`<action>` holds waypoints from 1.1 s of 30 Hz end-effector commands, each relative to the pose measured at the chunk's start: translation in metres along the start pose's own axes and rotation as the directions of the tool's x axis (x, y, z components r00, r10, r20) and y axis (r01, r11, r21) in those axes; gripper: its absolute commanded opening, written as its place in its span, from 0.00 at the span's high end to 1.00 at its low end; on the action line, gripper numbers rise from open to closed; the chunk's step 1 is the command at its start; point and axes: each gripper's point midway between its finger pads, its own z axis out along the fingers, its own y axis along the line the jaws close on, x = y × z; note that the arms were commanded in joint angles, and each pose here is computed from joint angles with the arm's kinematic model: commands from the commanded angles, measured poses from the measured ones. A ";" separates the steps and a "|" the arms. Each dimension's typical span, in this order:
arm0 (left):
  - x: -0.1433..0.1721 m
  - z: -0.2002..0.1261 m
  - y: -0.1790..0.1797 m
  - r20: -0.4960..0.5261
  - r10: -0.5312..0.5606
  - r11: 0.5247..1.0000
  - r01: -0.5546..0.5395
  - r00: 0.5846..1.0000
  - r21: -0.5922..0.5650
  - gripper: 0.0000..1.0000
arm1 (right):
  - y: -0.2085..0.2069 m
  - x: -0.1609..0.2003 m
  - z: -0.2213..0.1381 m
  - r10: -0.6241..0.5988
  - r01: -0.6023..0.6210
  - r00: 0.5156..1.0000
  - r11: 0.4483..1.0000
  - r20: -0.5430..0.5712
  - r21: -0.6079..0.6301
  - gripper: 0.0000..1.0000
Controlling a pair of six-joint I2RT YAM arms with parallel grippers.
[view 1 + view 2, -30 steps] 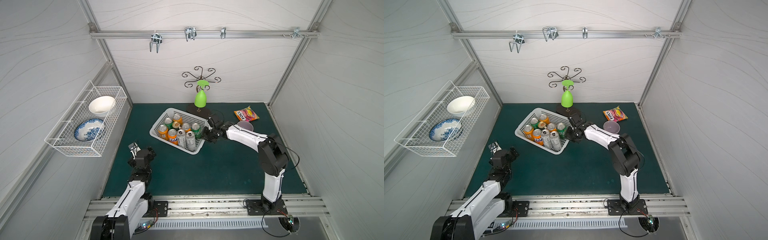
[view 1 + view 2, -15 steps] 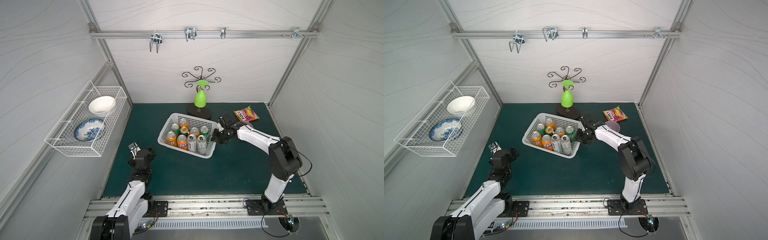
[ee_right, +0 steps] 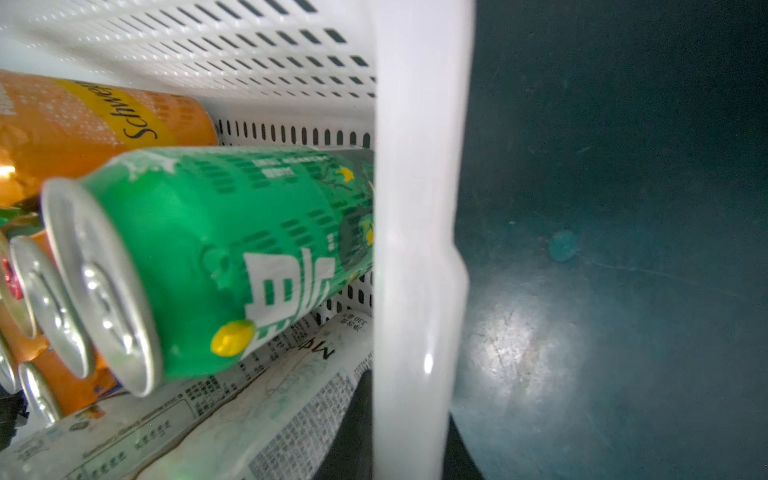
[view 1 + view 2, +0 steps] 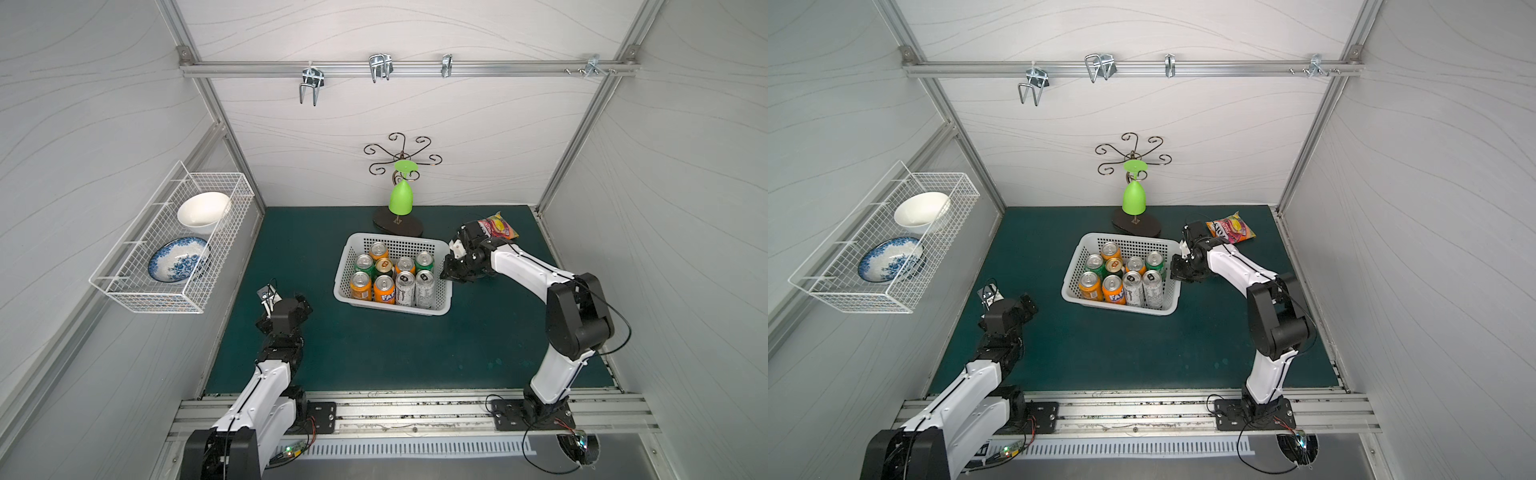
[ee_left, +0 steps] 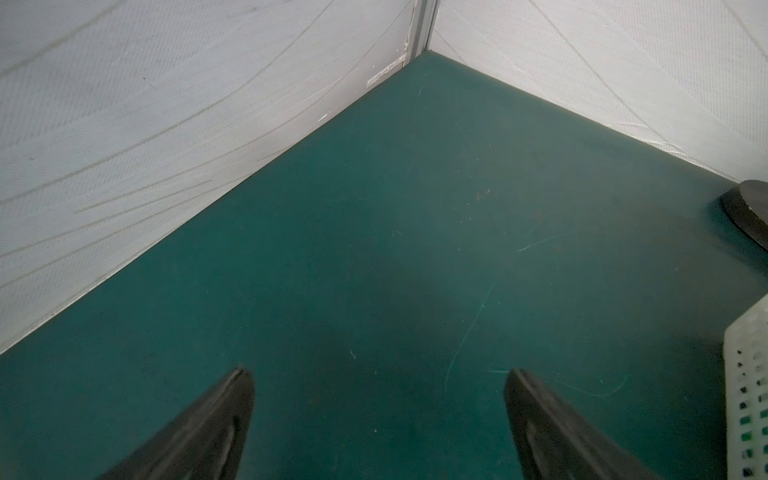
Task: Take out the drinks from the basket
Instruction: Move the basket to the center of the board.
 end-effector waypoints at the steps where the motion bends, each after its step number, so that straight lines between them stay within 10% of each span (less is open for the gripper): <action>1: -0.025 -0.001 -0.011 0.056 -0.028 0.999 0.027 0.998 0.029 0.02 | -0.022 -0.034 -0.022 -0.170 0.160 0.982 0.981 0.085 0.112 1.00; 18: -0.025 0.000 -0.012 0.055 -0.025 0.999 0.024 0.998 0.030 0.02 | -0.047 -0.065 -0.011 -0.206 0.187 0.975 0.960 0.077 0.207 0.93; 33: -0.027 -0.004 -0.013 0.069 -0.030 0.999 0.026 0.997 0.046 0.02 | -0.009 -0.070 -0.061 -0.275 0.257 0.938 0.961 0.213 0.105 0.42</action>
